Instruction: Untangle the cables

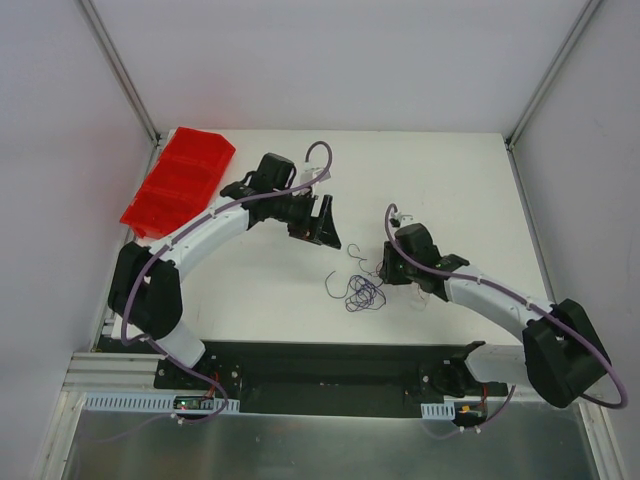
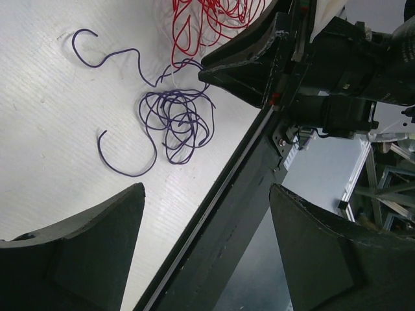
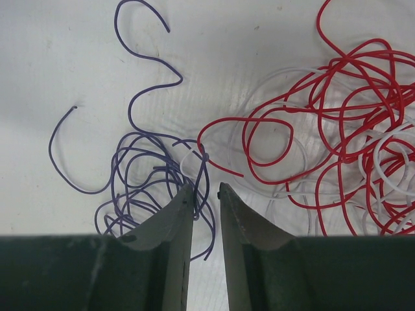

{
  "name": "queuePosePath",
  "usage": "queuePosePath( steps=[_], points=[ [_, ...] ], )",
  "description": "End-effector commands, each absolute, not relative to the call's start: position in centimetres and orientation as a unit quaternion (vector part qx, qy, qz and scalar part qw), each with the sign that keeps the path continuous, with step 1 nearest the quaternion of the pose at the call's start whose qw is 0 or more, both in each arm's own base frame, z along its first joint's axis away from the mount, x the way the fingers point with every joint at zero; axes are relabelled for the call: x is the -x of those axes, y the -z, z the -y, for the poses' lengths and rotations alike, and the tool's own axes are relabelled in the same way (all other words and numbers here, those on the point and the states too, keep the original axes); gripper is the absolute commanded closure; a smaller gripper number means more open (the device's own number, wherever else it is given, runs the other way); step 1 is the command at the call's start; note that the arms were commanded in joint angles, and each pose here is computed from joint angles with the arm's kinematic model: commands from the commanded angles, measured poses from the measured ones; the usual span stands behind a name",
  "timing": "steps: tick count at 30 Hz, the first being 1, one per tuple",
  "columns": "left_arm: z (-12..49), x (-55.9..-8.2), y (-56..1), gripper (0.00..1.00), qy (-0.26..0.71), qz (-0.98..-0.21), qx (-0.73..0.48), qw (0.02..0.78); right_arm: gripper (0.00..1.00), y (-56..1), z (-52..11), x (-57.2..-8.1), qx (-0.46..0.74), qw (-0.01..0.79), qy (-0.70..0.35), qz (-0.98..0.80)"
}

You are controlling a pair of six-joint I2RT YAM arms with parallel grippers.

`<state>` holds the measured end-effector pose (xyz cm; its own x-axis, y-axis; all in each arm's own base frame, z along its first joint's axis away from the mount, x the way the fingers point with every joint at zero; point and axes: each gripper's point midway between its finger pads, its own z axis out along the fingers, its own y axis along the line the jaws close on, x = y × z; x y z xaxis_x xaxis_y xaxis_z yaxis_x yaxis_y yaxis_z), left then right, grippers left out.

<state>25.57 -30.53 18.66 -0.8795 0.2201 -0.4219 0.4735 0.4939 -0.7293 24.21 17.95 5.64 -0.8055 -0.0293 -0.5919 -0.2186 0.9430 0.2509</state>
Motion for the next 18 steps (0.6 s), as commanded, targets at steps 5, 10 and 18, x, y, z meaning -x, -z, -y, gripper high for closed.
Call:
queuePosePath(
  steps=[5,10,18],
  points=[
    [30.7,-24.6,-20.6,0.23,0.474,-0.834,-0.232,0.159,0.97,-7.5,-19.4,-25.6,0.08,0.318,-0.171,-0.929],
    [30.6,-24.6,-20.9,0.24,0.472,-0.834,-0.233,0.166,1.0,-14.0,-17.4,-25.2,0.088,0.361,-0.147,-0.917],
    [30.1,-24.8,-22.2,0.24,0.462,-0.83,-0.241,0.2,1.0,-29.9,-15.5,-23.1,0.101,0.497,-0.198,-0.839]
  ],
)
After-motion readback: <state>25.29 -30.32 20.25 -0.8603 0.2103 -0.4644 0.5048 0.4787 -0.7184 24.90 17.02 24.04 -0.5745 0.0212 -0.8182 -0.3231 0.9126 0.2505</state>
